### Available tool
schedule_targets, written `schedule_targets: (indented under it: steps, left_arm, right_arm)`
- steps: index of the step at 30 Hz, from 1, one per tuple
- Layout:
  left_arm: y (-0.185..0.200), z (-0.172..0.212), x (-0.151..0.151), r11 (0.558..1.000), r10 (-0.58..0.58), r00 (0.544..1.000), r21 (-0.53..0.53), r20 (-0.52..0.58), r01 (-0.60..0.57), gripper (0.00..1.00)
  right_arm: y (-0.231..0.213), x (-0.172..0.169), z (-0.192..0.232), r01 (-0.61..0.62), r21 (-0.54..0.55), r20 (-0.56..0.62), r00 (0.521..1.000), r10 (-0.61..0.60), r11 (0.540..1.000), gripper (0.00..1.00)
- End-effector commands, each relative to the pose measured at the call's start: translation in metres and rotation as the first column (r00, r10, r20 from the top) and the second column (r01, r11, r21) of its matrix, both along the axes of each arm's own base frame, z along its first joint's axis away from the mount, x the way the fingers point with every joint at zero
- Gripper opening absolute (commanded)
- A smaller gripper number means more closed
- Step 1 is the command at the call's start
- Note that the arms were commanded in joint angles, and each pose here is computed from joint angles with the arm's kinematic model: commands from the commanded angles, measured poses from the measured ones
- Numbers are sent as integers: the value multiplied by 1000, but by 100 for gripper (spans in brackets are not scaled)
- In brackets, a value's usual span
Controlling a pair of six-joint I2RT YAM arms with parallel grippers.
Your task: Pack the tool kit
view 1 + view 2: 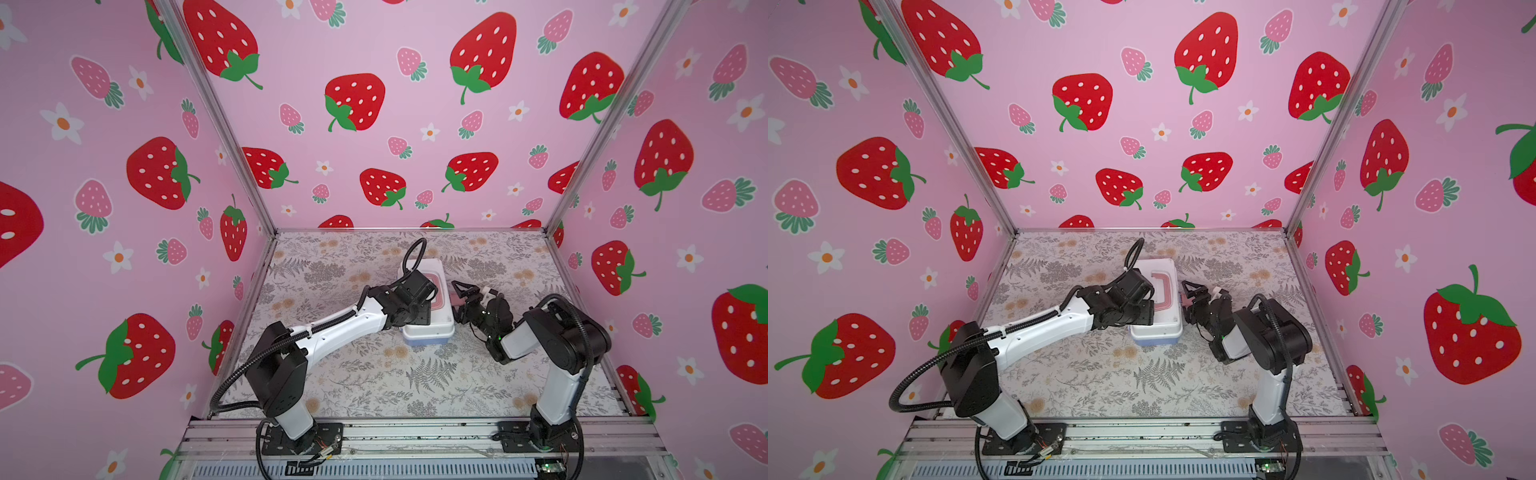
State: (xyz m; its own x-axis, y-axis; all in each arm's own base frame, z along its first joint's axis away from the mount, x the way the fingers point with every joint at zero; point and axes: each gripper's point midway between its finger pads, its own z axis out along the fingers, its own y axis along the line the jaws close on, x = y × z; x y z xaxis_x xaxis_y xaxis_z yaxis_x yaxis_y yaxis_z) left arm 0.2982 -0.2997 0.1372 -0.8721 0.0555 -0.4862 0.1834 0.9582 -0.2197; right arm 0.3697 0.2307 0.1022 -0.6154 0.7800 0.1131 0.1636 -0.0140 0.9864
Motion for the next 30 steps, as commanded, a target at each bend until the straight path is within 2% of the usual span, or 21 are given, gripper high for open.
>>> schedule_targets:
  steps: [1, 12, 17, 24, 28, 30]
  left_arm:
    - [0, -42, -21, 997, -41, 991, 64, -129, 50, 69]
    - [-3, -48, -20, 995, -47, 988, 78, -145, 59, 69]
    - [-3, -47, -20, 996, -47, 988, 74, -146, 58, 69]
    - [-5, -49, -21, 996, -46, 987, 68, -154, 57, 69]
    - [-8, -52, -23, 996, -48, 986, 64, -161, 59, 69]
    - [-9, -54, -24, 996, -51, 984, 65, -169, 63, 69]
  right_arm:
    - [-1, 1, 23, -23, 50, 102, 995, 17, 998, 77]
    - [-5, -6, 32, -57, -26, 159, 985, 60, 998, 61]
    - [-7, -10, 38, -59, -96, 182, 980, 76, 994, 61]
    - [-2, -9, 48, -82, -211, 194, 973, 124, 974, 66]
    - [2, -9, 36, -116, -227, 161, 975, 154, 967, 66]
    - [4, -11, 27, -134, -206, 141, 976, 165, 969, 63]
